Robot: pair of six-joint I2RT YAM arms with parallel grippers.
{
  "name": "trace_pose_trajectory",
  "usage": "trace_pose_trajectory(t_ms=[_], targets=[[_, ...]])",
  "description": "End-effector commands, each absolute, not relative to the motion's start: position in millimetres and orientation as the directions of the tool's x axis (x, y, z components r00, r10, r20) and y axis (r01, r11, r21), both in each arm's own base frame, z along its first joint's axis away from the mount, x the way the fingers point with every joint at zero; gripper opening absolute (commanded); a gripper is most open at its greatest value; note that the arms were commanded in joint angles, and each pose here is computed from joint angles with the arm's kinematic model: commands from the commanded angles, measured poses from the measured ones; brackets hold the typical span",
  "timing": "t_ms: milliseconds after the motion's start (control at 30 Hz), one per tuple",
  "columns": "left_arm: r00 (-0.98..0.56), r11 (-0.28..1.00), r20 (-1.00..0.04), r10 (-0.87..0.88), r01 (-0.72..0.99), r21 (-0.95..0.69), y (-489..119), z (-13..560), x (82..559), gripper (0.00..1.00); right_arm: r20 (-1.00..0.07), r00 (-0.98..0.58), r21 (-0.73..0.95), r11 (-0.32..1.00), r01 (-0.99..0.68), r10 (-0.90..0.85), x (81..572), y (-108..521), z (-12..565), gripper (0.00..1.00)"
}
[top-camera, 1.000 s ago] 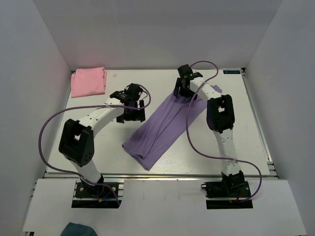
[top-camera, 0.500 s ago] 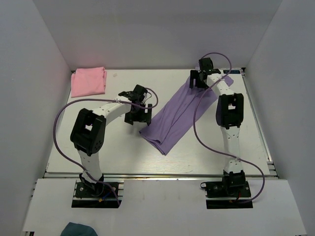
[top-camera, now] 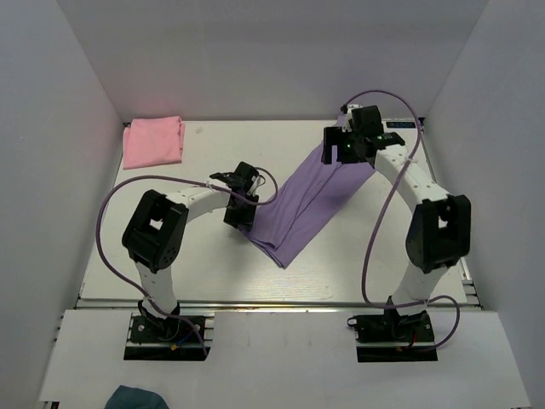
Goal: Fold and stack the t-shirts
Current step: Rotate the tshirt 45 degrees
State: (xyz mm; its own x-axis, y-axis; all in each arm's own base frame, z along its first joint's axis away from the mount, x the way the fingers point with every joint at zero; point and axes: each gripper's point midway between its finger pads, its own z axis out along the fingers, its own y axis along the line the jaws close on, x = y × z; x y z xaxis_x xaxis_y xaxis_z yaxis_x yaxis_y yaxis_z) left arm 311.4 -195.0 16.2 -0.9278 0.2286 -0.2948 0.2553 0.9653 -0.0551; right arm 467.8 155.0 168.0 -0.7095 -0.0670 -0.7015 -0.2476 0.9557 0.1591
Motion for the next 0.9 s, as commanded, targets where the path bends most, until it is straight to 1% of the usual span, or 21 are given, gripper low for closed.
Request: trace_pose_trajectory(t_ms=[0, 33, 67, 100, 133, 167, 200, 233, 267, 300, 367, 400, 467, 500, 567, 633, 700, 733, 800, 833, 867], targets=[[-0.911, 0.966, -0.339, 0.234, 0.259, -0.03, -192, 20, 315, 0.49, -0.66, -0.748, 0.254, 0.916, -0.31, -0.07, 420, 176, 152, 0.9], [-0.916, 0.969, -0.332, 0.226, 0.247, -0.021, -189, 17, 313, 0.4, -0.648, -0.756, 0.247, 0.914, -0.323, -0.092, 410, 179, 147, 0.9], [-0.913, 0.969, -0.34, 0.225, 0.247, -0.024, -190, 17, 315, 0.27, -0.641, -0.758, 0.23, 0.912, -0.34, -0.12, 394, 175, 146, 0.9], [-0.909, 0.968, -0.352, 0.222, 0.248, -0.028, -190, 19, 316, 0.06, -0.609, -0.776, 0.221, 0.905, -0.364, -0.163, 377, 181, 130, 0.9], [-0.91, 0.97, -0.357, 0.209, 0.24, -0.045, -193, 19, 316, 0.0, -0.589, -0.787, 0.214, 0.904, -0.37, -0.183, 366, 179, 121, 0.9], [-0.911, 0.968, -0.355, 0.209, 0.245, -0.057, -194, 21, 313, 0.0, -0.592, -0.783, 0.197, 0.909, -0.368, -0.189, 359, 176, 123, 0.9], [-0.903, 0.965, -0.378, 0.204, 0.25, -0.077, -199, 24, 316, 0.0, -0.589, -0.782, 0.185, 0.908, -0.375, -0.203, 352, 181, 121, 0.9], [-0.902, 0.96, -0.381, 0.203, 0.26, -0.103, -204, 25, 316, 0.0, -0.556, -0.805, 0.191, 0.91, -0.367, -0.208, 340, 180, 109, 0.9], [-0.899, 0.958, -0.389, 0.201, 0.264, -0.115, -206, 29, 316, 0.0, -0.563, -0.801, 0.204, 0.905, -0.372, -0.202, 335, 183, 114, 0.9], [-0.888, 0.951, -0.416, 0.195, 0.276, -0.143, -212, 37, 320, 0.0, -0.534, -0.816, 0.218, 0.897, -0.385, -0.22, 320, 188, 104, 0.9], [-0.884, 0.942, -0.427, 0.192, 0.288, -0.171, -216, 41, 316, 0.0, -0.505, -0.829, 0.266, 0.871, -0.412, -0.238, 296, 206, 99, 0.89], [-0.884, 0.942, -0.427, 0.192, 0.288, -0.171, -216, 41, 316, 0.0, -0.499, -0.84, 0.293, 0.87, -0.397, -0.215, 294, 209, 102, 0.89], [-0.879, 0.938, -0.437, 0.19, 0.293, -0.182, -217, 43, 316, 0.0, -0.443, -0.86, 0.354, 0.832, -0.426, -0.253, 264, 230, 90, 0.89], [-0.879, 0.938, -0.437, 0.19, 0.293, -0.182, -217, 41, 315, 0.0, -0.399, -0.896, 0.403, 0.84, -0.362, -0.195, 257, 239, 88, 0.87], [-0.883, 0.939, -0.428, 0.192, 0.292, -0.18, -215, 38, 312, 0.0, -0.341, -0.92, 0.433, 0.837, -0.335, -0.193, 236, 249, 77, 0.85], [-0.884, 0.936, -0.425, 0.193, 0.296, -0.191, -217, 35, 310, 0.0, -0.349, -0.911, 0.448, 0.815, -0.368, -0.22, 226, 261, 75, 0.85], [-0.885, 0.932, -0.423, 0.194, 0.301, -0.202, -218, 34, 308, 0.0, -0.363, -0.885, 0.403, 0.807, -0.431, -0.291, 212, 267, 66, 0.85], [-0.881, 0.931, -0.432, 0.192, 0.303, -0.205, -219, 34, 310, 0.0, -0.394, -0.852, 0.346, 0.803, -0.486, -0.346, 214, 265, 63, 0.85], [-0.887, 0.93, -0.423, 0.185, 0.297, -0.217, -220, 31, 307, 0.0, -0.435, -0.789, 0.303, 0.754, -0.583, -0.435, 202, 280, 62, 0.85], [-0.888, 0.927, -0.421, 0.186, 0.3, -0.224, -221, 31, 306, 0.0, -0.523, -0.709, 0.271, 0.696, -0.665, -0.473, 206, 290, 70, 0.85], [-0.894, 0.928, -0.409, 0.181, 0.293, -0.231, -218, 28, 304, 0.0, -0.541, -0.665, 0.258, 0.65, -0.714, -0.515, 193, 300, 71, 0.85]])
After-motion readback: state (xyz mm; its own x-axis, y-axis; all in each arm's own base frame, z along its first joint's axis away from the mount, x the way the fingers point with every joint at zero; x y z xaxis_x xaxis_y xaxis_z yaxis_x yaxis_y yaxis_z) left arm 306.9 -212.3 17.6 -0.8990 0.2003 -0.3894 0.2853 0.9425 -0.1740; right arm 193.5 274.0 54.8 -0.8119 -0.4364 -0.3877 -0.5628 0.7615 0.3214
